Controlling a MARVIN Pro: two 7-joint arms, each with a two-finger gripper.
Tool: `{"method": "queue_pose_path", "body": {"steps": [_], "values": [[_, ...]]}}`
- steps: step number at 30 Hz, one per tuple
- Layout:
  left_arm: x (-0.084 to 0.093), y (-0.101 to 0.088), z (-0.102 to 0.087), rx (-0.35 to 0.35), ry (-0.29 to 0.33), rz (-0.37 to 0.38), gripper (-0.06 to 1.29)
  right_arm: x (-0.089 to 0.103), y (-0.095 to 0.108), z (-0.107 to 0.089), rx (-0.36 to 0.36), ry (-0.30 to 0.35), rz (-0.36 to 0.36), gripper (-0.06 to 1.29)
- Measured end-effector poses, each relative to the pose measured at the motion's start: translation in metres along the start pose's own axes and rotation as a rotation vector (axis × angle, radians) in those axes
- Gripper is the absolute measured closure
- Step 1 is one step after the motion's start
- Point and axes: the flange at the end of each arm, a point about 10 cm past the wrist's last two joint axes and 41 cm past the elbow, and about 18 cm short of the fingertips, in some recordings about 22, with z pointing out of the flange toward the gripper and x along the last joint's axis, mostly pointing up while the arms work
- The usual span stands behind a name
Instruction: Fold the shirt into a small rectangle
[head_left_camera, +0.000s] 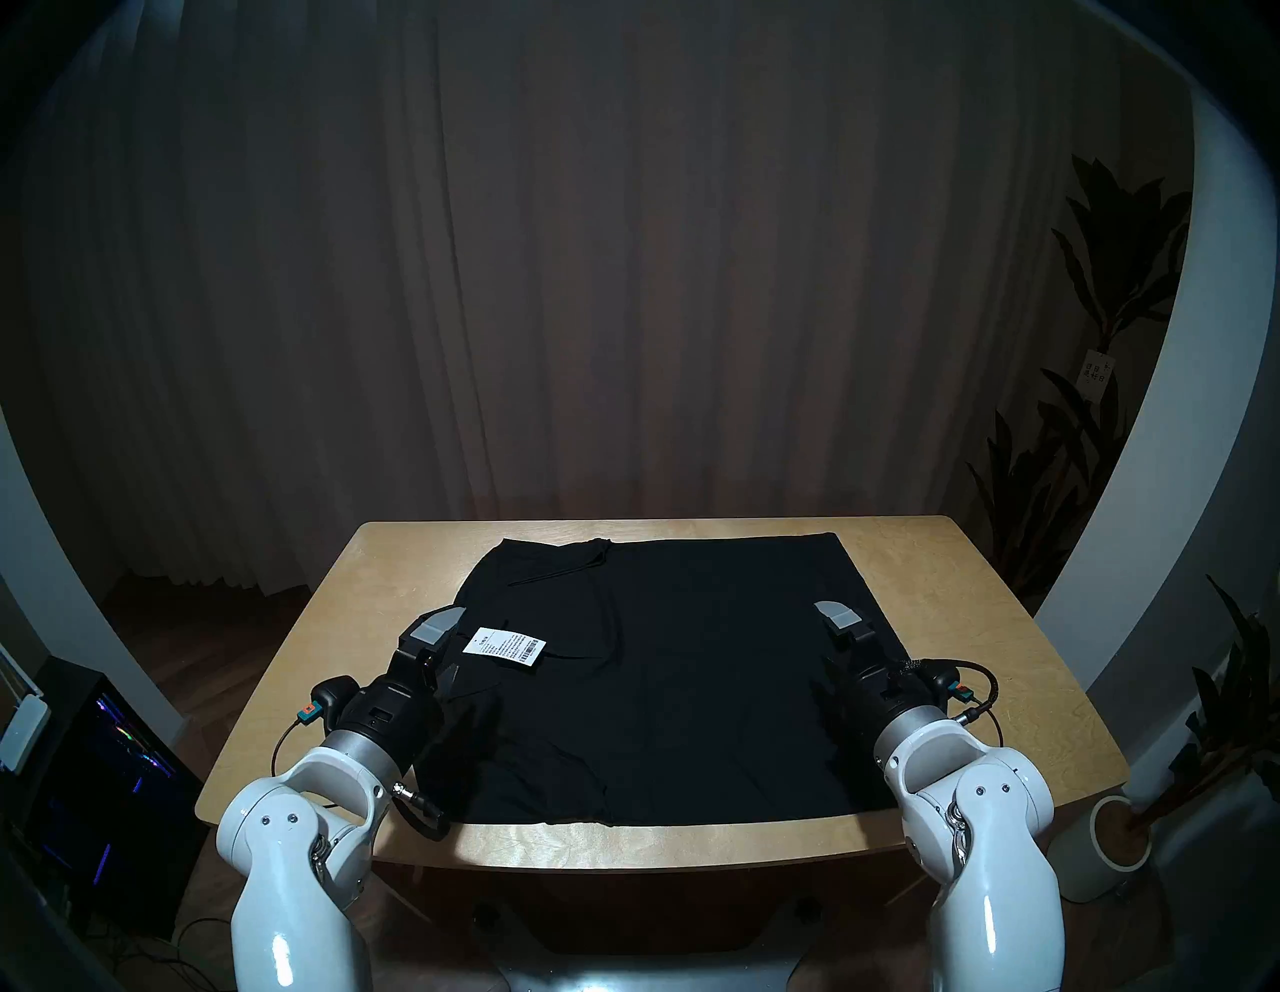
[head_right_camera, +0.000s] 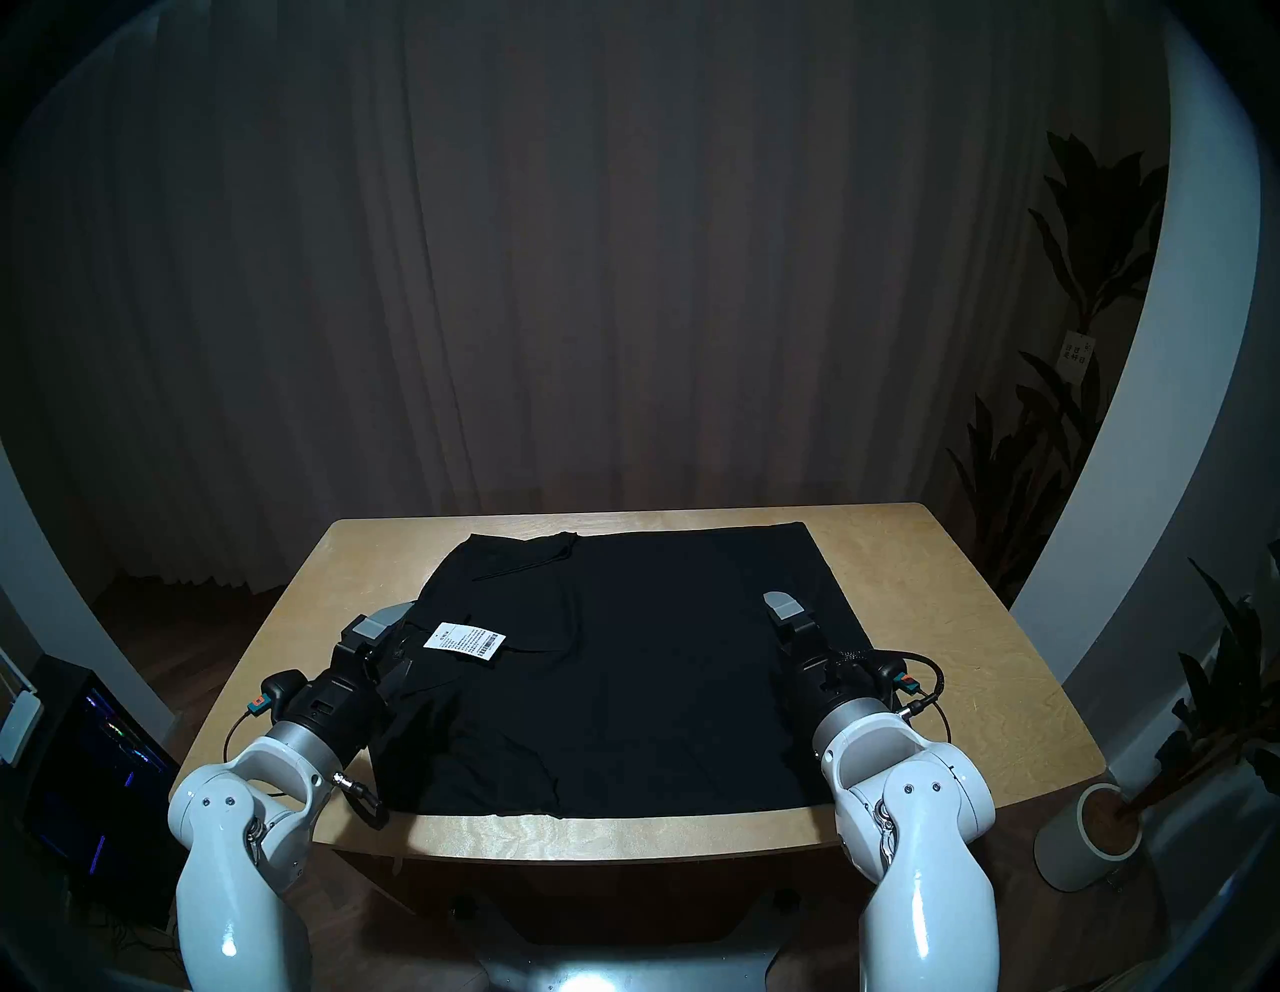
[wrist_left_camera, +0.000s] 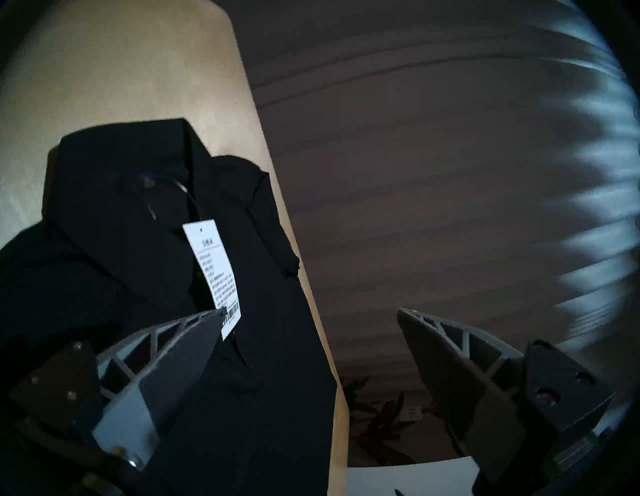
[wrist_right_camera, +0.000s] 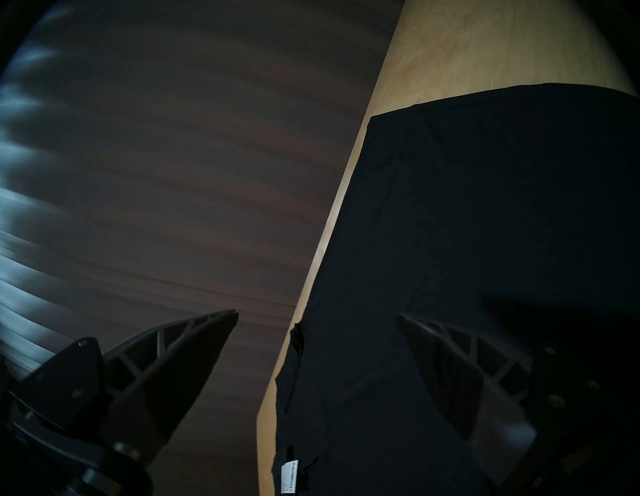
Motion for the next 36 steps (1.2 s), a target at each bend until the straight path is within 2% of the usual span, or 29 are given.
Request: {"method": "queue_pose_path", "body": {"steps": [5,9,12,17,23,26,36], "values": [[0.000,0.005,-0.002,0.053,-0.023,0.000,-0.02,-0.003,-0.002,-0.004,-0.048,-0.008,-0.040,-0.02],[0.000,0.008,-0.003,0.070,-0.032,0.001,-0.02,-0.003,-0.002,-0.006,-0.069,-0.013,-0.047,-0.02],[0.000,0.009,-0.002,0.073,-0.042,-0.012,-0.02,0.000,0.000,-0.007,-0.097,-0.019,-0.002,-0.02],[0.002,0.007,-0.004,0.073,-0.048,-0.057,-0.02,0.005,0.002,-0.011,-0.108,-0.037,0.131,-0.02],[-0.003,0.003,-0.012,0.080,-0.025,-0.104,-0.02,0.007,0.004,-0.020,-0.124,-0.074,0.267,-0.02],[-0.009,0.004,-0.016,0.088,-0.002,-0.117,-0.02,0.007,0.004,-0.024,-0.140,-0.083,0.295,-0.02],[-0.033,-0.001,-0.032,0.145,0.072,-0.108,-0.02,0.019,-0.001,-0.029,-0.162,-0.070,0.322,-0.02]]}}
